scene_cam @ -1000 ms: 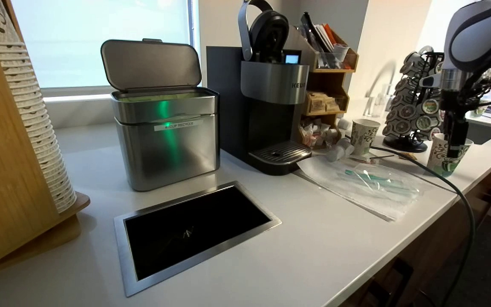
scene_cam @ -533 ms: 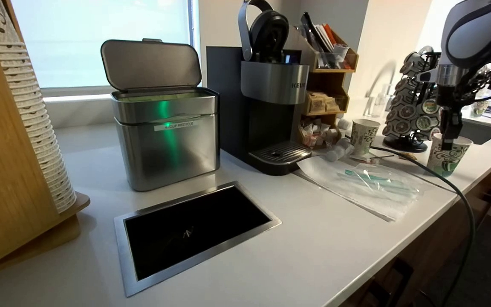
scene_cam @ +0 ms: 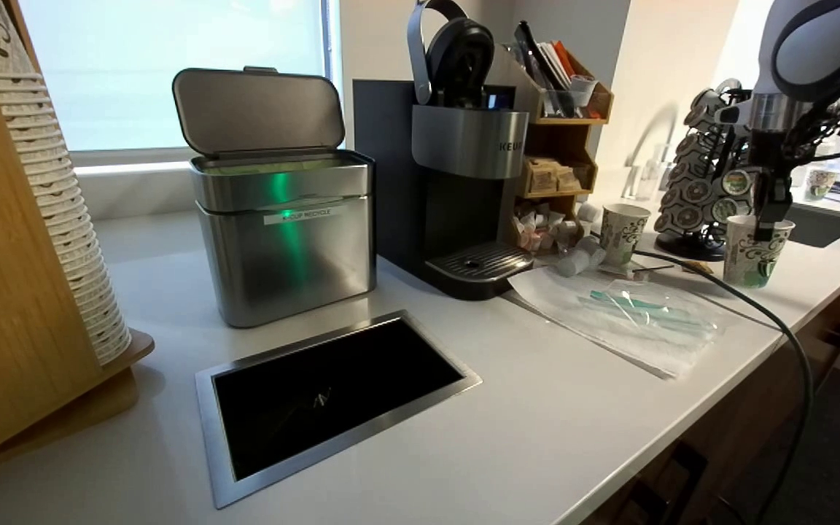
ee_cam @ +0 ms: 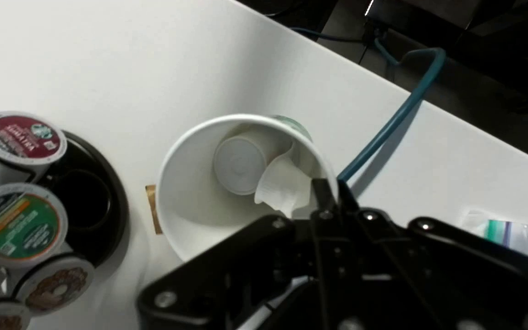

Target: Stack the two coffee cups together.

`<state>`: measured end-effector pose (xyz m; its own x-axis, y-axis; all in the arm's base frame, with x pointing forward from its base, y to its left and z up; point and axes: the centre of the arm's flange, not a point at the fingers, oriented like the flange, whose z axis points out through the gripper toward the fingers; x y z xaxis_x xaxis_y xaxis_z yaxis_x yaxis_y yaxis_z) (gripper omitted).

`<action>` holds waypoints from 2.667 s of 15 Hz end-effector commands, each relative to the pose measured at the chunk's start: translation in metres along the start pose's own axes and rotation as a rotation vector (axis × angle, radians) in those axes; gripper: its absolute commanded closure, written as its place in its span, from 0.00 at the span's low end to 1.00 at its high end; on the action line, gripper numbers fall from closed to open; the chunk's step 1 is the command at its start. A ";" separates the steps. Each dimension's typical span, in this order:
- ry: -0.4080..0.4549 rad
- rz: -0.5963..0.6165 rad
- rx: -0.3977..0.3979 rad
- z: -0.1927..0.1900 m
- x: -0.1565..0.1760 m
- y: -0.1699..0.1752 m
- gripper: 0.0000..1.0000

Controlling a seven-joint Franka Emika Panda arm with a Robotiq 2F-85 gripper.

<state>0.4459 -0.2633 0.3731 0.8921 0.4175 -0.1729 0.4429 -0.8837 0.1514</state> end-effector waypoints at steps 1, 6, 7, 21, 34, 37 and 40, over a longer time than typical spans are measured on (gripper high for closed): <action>0.109 -0.105 -0.072 -0.059 -0.015 -0.038 0.99; 0.266 -0.220 -0.233 -0.114 -0.005 -0.062 0.99; 0.314 -0.243 -0.258 -0.117 0.003 -0.057 0.99; 0.578 -0.262 -0.311 -0.090 0.062 -0.005 0.99; 0.454 -0.196 -0.206 -0.079 0.075 0.013 0.99; 0.436 -0.204 -0.182 -0.080 0.077 0.011 0.99; 0.407 -0.196 -0.153 -0.079 0.079 0.011 0.69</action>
<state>0.5230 -0.2213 0.4361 0.7183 0.6631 0.2104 0.5868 -0.7400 0.3288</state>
